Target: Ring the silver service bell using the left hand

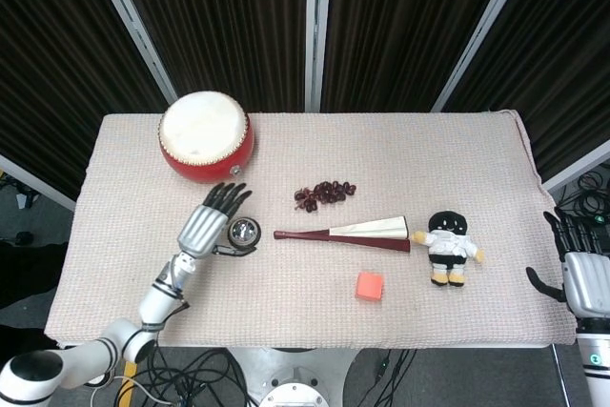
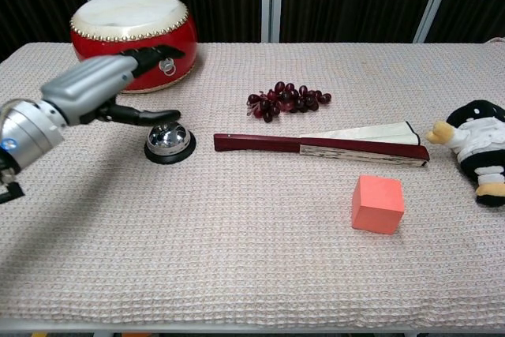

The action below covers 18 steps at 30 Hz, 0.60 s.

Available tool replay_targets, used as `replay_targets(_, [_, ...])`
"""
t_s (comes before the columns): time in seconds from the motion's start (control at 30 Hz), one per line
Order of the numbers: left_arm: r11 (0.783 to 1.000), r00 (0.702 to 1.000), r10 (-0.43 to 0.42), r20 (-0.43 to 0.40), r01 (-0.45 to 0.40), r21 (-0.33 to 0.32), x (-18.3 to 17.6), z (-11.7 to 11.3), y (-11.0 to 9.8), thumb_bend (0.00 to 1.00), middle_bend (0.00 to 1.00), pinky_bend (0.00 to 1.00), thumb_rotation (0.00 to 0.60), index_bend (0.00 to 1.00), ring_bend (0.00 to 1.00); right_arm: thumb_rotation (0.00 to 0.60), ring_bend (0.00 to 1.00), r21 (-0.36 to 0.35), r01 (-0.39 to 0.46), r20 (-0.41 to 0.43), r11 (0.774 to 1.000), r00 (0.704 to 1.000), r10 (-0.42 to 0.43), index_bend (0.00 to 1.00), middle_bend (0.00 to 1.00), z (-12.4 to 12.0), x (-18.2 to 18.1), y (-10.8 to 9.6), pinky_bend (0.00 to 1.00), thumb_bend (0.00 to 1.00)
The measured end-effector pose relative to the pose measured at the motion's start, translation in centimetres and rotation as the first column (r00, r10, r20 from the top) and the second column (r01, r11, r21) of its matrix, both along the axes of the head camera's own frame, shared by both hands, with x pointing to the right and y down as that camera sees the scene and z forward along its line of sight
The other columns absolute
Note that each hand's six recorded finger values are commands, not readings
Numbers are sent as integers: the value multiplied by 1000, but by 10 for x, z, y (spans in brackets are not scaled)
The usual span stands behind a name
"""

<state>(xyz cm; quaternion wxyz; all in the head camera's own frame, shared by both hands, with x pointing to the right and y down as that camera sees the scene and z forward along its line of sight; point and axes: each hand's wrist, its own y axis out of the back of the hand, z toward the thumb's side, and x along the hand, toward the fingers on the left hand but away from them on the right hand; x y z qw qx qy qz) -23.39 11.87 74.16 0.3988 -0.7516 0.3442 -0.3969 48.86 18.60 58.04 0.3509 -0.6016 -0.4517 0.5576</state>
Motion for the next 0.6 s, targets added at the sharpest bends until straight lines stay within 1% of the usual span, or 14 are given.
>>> replay_targets(0.1, [997,996,-63,57,61,39,-41,-18,-1,0,0,0,123,21,0,600,0,-6,25,5,1000,1000,-25,0,0,4,-8,2,0,168])
replay_targets(0.2, [989,979,-138,147,128,72,-92,-38,10,0,0,0,120,22,0,600,0,-13,45,16,999,999,-45,0,0,8,-16,4,0,167])
replay_targets(0.3, [976,947,-214,239,201,81,-142,-56,32,0,0,0,121,22,0,600,0,-20,54,22,998,998,-54,0,0,10,-20,4,0,168])
replay_targets(0.37, [964,919,-266,292,254,81,-173,-70,51,0,0,0,121,22,0,600,0,-19,56,26,998,998,-55,0,0,11,-22,5,0,168])
replay_targets(0.5, [952,888,-306,343,293,89,-203,-89,73,0,0,0,122,22,0,600,0,-17,53,30,998,998,-52,0,0,11,-23,7,0,171])
replay_targets(0.6, [949,879,-315,357,303,91,-213,-96,80,0,0,0,123,22,0,600,0,-19,53,29,998,998,-52,0,0,12,-24,9,0,182])
